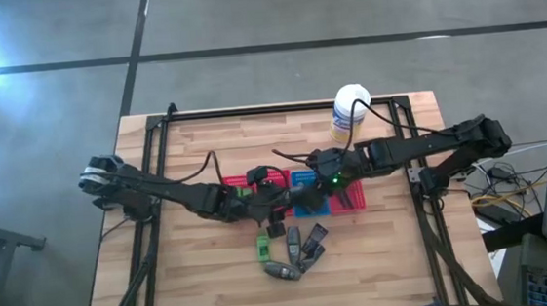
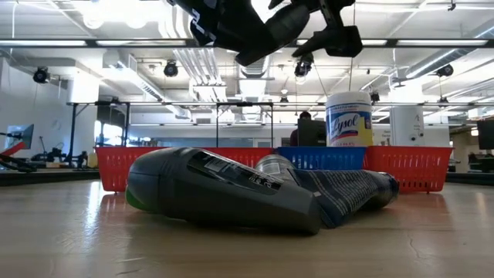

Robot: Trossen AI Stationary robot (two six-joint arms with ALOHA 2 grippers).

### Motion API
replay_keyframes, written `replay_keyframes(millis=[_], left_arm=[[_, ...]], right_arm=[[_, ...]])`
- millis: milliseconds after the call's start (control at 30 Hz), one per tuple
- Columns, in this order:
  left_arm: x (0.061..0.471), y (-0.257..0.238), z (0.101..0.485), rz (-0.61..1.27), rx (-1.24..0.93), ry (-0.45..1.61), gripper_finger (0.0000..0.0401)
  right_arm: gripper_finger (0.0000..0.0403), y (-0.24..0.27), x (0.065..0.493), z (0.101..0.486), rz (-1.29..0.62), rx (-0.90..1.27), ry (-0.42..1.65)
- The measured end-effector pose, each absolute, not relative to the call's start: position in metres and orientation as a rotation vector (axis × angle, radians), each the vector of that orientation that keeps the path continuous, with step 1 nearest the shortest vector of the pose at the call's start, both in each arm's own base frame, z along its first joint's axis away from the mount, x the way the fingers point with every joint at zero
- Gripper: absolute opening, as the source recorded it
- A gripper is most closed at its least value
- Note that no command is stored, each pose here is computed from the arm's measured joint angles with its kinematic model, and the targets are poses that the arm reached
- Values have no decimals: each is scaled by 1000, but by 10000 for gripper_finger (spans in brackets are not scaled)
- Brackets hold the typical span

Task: Pick & Place Travel size toiletries
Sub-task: Put the deodorant into the blue bin

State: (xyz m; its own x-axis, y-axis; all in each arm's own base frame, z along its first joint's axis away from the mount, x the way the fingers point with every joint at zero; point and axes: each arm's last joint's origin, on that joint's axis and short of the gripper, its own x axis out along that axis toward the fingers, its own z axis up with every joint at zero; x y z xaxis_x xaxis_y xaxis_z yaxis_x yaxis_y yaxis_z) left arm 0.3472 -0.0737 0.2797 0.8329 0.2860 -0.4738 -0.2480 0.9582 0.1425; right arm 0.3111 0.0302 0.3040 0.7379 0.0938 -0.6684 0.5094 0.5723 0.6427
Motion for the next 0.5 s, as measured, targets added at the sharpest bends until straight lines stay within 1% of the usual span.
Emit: replay_keyframes(millis=[300,500], left_arm=[[346,-74,278,277,80,528,195],[345,-73,276,281,87,552,195]], right_arm=[[317,29,317,301,-263,953,706],[284,29,317,301,-252,975,713]])
